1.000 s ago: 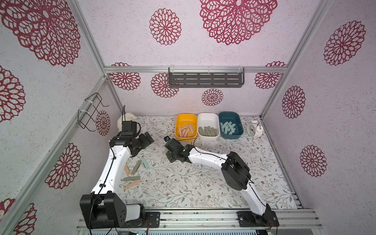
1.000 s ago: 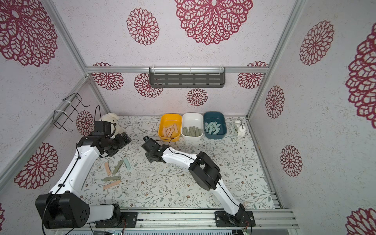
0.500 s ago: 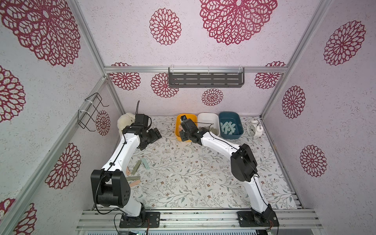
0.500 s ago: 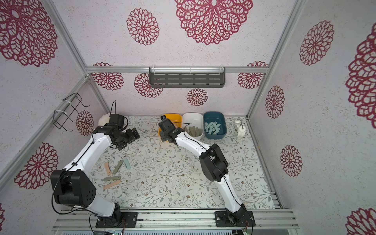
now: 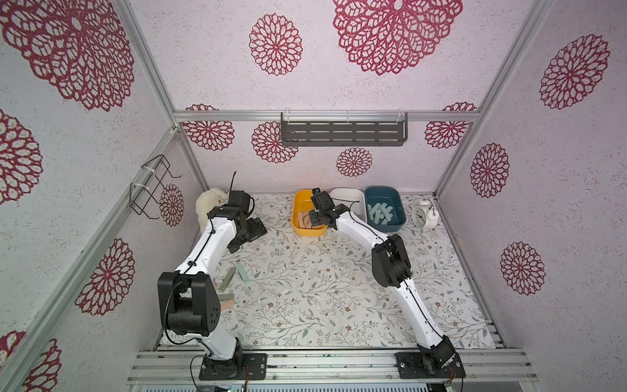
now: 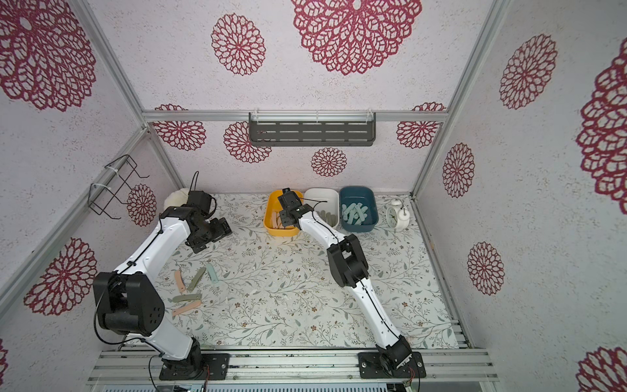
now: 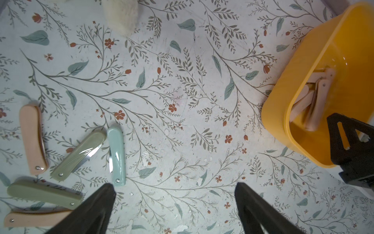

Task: Place the fruit knives into the storage box by color
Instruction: Place the fruit knife in the storage box, then pick up the fruit knife from the center of the board.

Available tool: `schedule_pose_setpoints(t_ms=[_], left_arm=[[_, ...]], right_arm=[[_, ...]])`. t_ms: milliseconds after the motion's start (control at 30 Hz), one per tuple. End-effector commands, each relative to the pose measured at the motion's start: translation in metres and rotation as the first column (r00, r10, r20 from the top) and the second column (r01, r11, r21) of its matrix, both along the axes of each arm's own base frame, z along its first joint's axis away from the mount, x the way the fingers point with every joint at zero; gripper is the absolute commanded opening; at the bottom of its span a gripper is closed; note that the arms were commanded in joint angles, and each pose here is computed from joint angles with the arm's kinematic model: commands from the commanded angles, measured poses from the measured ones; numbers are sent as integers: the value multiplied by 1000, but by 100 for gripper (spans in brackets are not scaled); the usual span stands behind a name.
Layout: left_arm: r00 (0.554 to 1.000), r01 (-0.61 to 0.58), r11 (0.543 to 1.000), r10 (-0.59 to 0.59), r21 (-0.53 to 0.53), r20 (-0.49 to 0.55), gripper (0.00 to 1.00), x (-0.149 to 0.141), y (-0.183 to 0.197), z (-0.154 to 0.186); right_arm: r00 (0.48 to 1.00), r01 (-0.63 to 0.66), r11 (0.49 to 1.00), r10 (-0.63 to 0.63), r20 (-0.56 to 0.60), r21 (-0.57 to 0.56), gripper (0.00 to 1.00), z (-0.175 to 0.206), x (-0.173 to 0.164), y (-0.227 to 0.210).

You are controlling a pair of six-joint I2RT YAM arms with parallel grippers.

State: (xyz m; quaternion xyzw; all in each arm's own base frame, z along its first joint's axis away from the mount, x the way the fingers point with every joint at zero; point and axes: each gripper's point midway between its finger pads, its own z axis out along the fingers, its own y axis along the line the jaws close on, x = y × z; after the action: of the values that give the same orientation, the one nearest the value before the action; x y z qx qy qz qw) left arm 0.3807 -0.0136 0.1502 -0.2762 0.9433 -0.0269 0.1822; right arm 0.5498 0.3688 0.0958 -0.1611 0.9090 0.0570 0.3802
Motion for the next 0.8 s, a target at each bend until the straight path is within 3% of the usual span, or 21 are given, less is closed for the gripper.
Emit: schedule_pose_setpoints(t_ms=[0, 167, 233, 367, 600, 767], left_arm=[[997, -14, 998, 19, 58, -75, 97, -17, 11, -11], [989, -38, 998, 46, 59, -140, 100, -39, 13, -28], [985, -54, 997, 63, 60, -162, 92, -47, 14, -36], [977, -73, 996, 82, 54, -199, 76, -56, 13, -53], [965, -100, 993, 112, 60, -236, 75, -61, 15, -72], [970, -107, 992, 120, 74, -214, 75, -51, 20, -77]], right_arm=[[997, -49, 997, 45, 70, 58, 57, 69, -3, 12], [994, -96, 995, 94, 59, 35, 77, 97, -32, 24], [993, -110, 994, 109, 48, 12, 82, 102, -44, 28], [990, -143, 990, 143, 21, 0, 85, 106, -63, 32], [977, -171, 984, 164, 138, 39, 98, 156, -85, 11], [972, -168, 985, 157, 176, 45, 99, 183, -104, -17]])
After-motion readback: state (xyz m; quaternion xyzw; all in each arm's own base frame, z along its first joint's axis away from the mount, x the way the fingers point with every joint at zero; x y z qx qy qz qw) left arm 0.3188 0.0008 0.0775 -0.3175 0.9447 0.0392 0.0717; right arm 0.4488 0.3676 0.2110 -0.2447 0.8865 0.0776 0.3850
